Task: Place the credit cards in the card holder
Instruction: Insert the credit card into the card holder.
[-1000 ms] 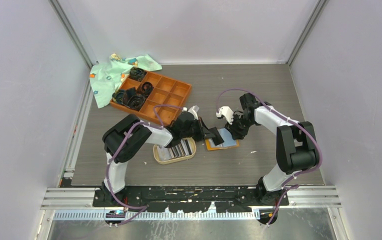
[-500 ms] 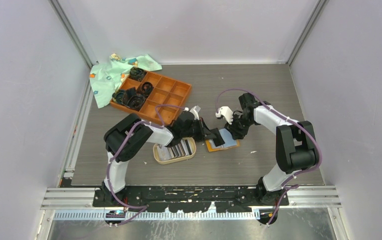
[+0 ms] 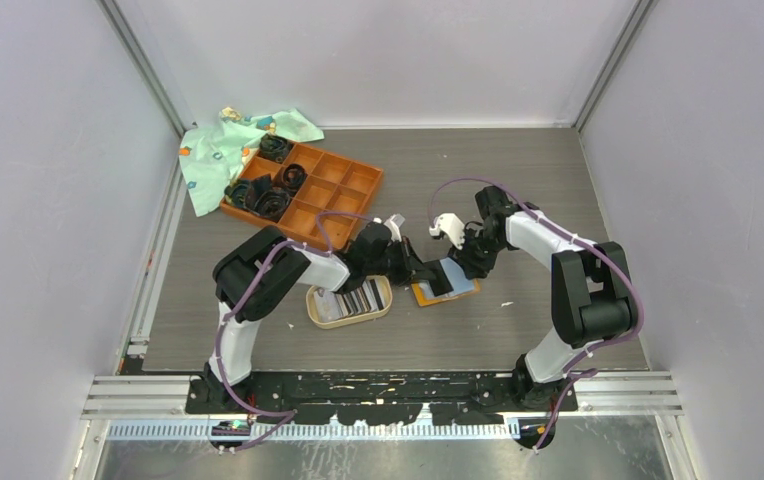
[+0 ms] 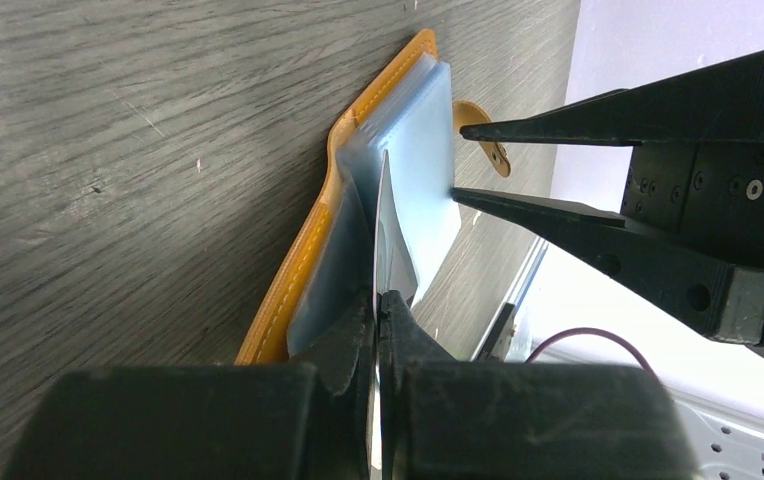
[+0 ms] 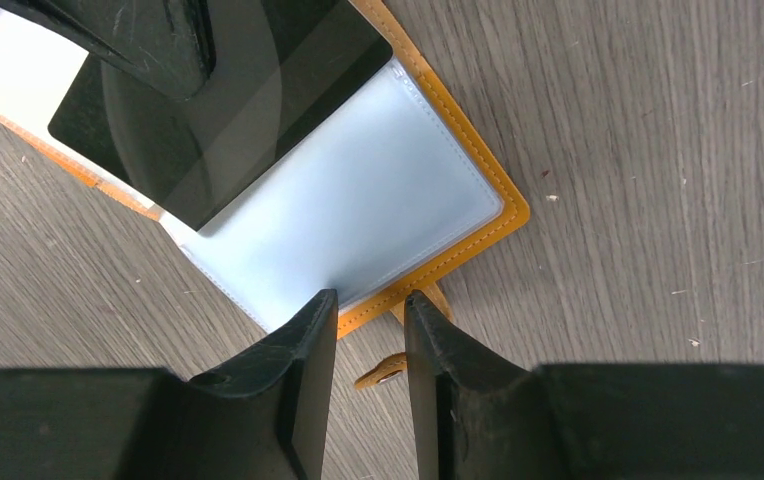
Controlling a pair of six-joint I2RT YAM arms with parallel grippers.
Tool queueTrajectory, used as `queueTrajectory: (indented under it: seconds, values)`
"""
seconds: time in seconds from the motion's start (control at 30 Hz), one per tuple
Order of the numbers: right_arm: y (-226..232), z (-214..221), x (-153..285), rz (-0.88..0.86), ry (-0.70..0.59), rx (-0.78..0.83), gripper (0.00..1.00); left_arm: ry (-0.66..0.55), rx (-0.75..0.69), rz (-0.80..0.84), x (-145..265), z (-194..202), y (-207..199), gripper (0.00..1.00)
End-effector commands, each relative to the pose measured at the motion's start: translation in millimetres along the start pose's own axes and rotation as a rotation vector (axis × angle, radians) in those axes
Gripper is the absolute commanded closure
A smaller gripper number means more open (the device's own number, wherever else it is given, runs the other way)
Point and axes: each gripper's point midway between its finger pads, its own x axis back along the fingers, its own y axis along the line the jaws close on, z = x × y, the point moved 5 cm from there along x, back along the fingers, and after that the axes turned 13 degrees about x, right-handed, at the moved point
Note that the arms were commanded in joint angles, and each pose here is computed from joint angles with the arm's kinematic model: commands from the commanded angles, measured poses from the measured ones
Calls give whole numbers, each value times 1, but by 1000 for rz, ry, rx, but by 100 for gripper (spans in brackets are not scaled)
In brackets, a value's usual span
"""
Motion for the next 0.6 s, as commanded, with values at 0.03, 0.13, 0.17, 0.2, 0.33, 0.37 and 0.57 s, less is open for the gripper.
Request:
queueTrajectory:
  seconds: [0.03, 0.13, 0.17, 0.2, 0.33, 0.37, 0.57]
  values:
    - [6, 1, -12, -41, 19, 13, 64, 6, 41, -57, -4, 5, 17, 100]
    - [6, 1, -12, -41, 17, 14, 64, 1, 63, -65, -3, 5, 21, 100]
    - [6, 1, -12, -41, 18, 15, 63, 0, 70, -66, -2, 6, 22, 100]
    - [6, 1, -12, -41, 18, 15, 63, 0, 78, -70, -2, 7, 24, 100]
    - [6, 0, -12, -41, 18, 18, 64, -2, 110, -76, -2, 7, 27, 100]
    - [6, -1, -13, -40, 18, 21, 63, -1, 118, -71, -2, 8, 27, 100]
    - [7, -2, -17, -36, 37, 26, 64, 10, 159, -77, -4, 10, 32, 100]
